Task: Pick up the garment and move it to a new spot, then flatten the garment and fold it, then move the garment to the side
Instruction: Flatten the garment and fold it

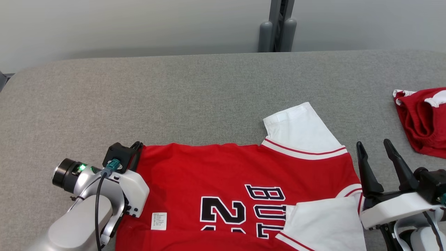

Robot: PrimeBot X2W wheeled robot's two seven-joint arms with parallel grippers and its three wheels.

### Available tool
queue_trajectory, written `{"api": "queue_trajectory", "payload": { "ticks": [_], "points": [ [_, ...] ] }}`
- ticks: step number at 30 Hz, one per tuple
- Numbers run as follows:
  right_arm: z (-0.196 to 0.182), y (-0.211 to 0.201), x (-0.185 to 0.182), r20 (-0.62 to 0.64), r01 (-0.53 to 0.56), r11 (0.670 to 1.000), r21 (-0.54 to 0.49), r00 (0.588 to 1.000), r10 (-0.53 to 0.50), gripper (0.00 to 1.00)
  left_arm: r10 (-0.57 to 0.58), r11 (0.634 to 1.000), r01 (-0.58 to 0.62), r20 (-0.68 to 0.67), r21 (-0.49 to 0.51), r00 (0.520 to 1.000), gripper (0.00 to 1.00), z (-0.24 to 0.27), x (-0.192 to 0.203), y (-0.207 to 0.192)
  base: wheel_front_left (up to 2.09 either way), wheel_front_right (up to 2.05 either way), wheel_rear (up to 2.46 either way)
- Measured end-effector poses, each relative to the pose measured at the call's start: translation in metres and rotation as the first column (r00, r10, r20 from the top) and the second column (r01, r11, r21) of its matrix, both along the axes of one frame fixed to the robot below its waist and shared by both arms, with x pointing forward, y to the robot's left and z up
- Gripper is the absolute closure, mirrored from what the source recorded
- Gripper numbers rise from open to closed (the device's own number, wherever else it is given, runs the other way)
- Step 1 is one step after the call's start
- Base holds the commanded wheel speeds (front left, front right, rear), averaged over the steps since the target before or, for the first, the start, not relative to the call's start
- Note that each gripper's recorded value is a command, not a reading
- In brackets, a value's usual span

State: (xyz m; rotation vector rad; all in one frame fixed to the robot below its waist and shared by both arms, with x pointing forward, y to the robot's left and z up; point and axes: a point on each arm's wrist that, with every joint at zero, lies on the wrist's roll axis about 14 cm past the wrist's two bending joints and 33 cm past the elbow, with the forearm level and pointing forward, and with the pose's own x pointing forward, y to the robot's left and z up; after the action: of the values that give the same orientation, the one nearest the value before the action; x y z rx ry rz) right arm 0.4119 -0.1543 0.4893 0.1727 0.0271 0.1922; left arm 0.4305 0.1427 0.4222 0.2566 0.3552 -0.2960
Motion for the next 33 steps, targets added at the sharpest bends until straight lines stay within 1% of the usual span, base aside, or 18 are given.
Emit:
{"api": "queue_trajectory", "payload": {
  "ticks": [5, 7, 9, 12, 14, 16, 18, 21, 25, 26, 29, 33],
  "points": [
    [-0.009, 0.003, 0.006, -0.056, -0.019, 1.000, -0.013, 0.998, 0.019, 0.00, -0.005, 1.000, 0.005, -0.013, 0.001, 1.000, 1.00, -0.003, 0.003, -0.001, 0.00, 0.00, 0.00],
    [-0.011, 0.005, 0.013, -0.077, -0.047, 0.998, -0.041, 0.996, 0.043, 0.00, -0.008, 1.000, 0.008, -0.013, 0.002, 1.000, 1.00, -0.004, 0.006, -0.002, 0.00, 0.00, 0.00],
    [-0.008, 0.005, 0.024, -0.086, -0.061, 0.997, -0.044, 0.995, 0.057, 0.00, -0.012, 1.000, 0.012, -0.016, 0.005, 1.000, 1.00, -0.005, 0.008, -0.003, 0.00, 0.00, 0.00],
    [-0.011, 0.011, 0.040, -0.138, -0.104, 0.993, -0.048, 0.986, 0.097, 0.00, -0.012, 1.000, 0.012, -0.027, 0.010, 1.000, 1.00, -0.009, 0.011, -0.002, 0.00, 0.00, 0.00],
    [-0.012, 0.014, 0.051, -0.164, -0.148, 0.985, -0.094, 0.978, 0.131, 0.00, -0.017, 1.000, 0.017, -0.031, 0.012, 0.999, 1.00, -0.011, 0.013, -0.003, 0.00, 0.00, 0.00],
    [-0.008, 0.013, 0.067, -0.176, -0.165, 0.979, -0.115, 0.974, 0.144, 0.00, -0.016, 1.000, 0.016, -0.035, 0.014, 0.999, 1.00, -0.014, 0.014, -0.002, 0.00, 0.00, 0.00],
    [-0.010, 0.015, 0.080, -0.214, -0.175, 0.980, -0.099, 0.965, 0.151, 0.00, -0.013, 1.000, 0.014, -0.039, 0.017, 0.999, 1.00, -0.016, 0.016, -0.001, 0.00, 0.00, 0.00],
    [-0.023, 0.018, 0.094, -0.311, -0.185, 0.982, -0.048, 0.937, 0.161, 0.00, -0.010, 1.000, 0.011, -0.053, 0.016, 0.999, 1.00, -0.021, 0.016, 0.000, 0.00, 0.00, 0.00],
    [-0.042, 0.027, 0.107, -0.452, -0.206, 0.978, 0.011, 0.872, 0.189, 0.00, -0.010, 1.000, 0.011, -0.058, 0.016, 0.998, 1.00, -0.023, 0.017, 0.001, 0.00, 0.00, 0.00],
    [-0.047, 0.028, 0.115, -0.498, -0.211, 0.977, 0.019, 0.846, 0.193, 0.00, -0.007, 1.000, 0.008, -0.061, 0.018, 0.998, 1.00, -0.025, 0.018, 0.002, 0.00, 0.00, 0.00],
    [-0.053, 0.030, 0.125, -0.549, -0.227, 0.974, 0.013, 0.813, 0.197, 0.00, -0.010, 1.000, 0.011, -0.058, 0.014, 0.998, 1.00, -0.024, 0.020, 0.000, 0.00, 0.00, 0.00],
    [-0.066, 0.036, 0.131, -0.619, -0.254, 0.967, 0.004, 0.759, 0.202, 0.00, -0.003, 1.000, 0.004, -0.058, 0.012, 0.998, 1.00, -0.026, 0.023, 0.003, 0.00, 0.00, 0.00]
  ]
}}
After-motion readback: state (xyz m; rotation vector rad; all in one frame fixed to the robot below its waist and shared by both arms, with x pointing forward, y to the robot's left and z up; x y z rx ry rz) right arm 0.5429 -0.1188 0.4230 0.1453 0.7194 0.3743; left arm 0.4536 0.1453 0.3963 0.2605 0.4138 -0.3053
